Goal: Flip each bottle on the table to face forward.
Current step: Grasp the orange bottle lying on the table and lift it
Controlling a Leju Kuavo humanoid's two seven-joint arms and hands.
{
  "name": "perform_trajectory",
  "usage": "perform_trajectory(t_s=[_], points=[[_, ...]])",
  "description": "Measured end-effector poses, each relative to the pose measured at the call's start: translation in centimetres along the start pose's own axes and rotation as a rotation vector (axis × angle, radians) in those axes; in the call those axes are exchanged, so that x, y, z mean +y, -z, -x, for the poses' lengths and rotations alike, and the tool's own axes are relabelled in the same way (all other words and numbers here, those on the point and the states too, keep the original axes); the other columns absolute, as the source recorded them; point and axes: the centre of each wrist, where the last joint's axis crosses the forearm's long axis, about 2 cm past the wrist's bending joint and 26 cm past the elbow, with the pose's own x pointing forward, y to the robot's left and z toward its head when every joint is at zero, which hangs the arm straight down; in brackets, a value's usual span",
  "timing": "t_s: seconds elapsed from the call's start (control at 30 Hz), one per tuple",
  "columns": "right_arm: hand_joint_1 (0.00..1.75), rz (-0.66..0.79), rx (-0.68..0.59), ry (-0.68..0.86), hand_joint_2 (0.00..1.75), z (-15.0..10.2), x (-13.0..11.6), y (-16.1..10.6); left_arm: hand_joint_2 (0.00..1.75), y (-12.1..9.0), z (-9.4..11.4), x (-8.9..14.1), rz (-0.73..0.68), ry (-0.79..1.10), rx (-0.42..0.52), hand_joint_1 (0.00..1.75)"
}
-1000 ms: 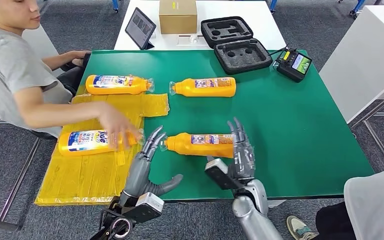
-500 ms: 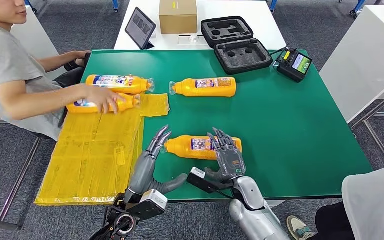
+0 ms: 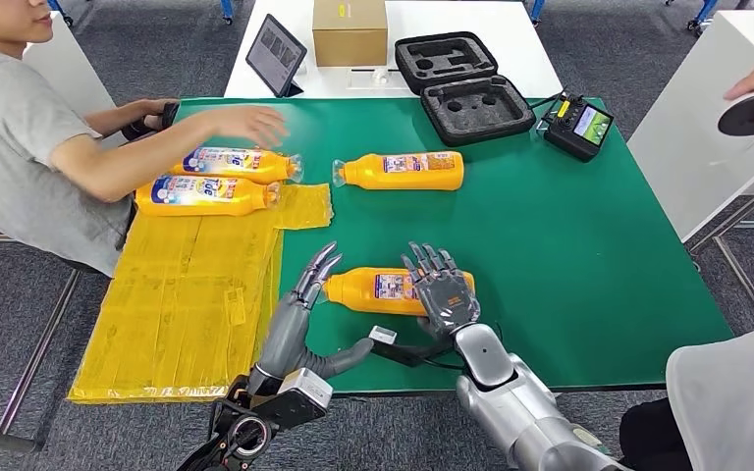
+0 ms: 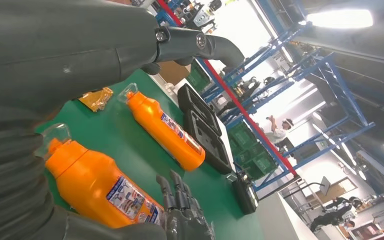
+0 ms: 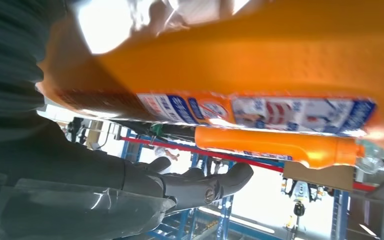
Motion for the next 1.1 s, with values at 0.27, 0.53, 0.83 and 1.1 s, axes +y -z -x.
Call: perform_trajectory(t_s=[0.27,0.53,0.83,1.1], points=[[0.0,-0.018,-0.001,-0.017,1.75,0.3,0.0,0.6,1.75,0.0,0.0,0.0,-0.009,-0.002,0.004,0.0],[1.18,-0.09,0.035,-0.015,1.75,0.7,0.1,1.1,1.75,0.0,0.0,0.0,-0.006,-0.008,0.006,0.0],[1.75,-0.373,0.085,0.132,1.75,1.7,-0.3,2.8,1.75,0.7,0.3,0.1,0.017,-0.014,-0.005,0.0],[1.75,-0.389,0.081,0.315,1.75,2.7,-0.5,3.2,1.75,0.7,0.6,0.0,0.03,-0.012,-0.001,0.0]])
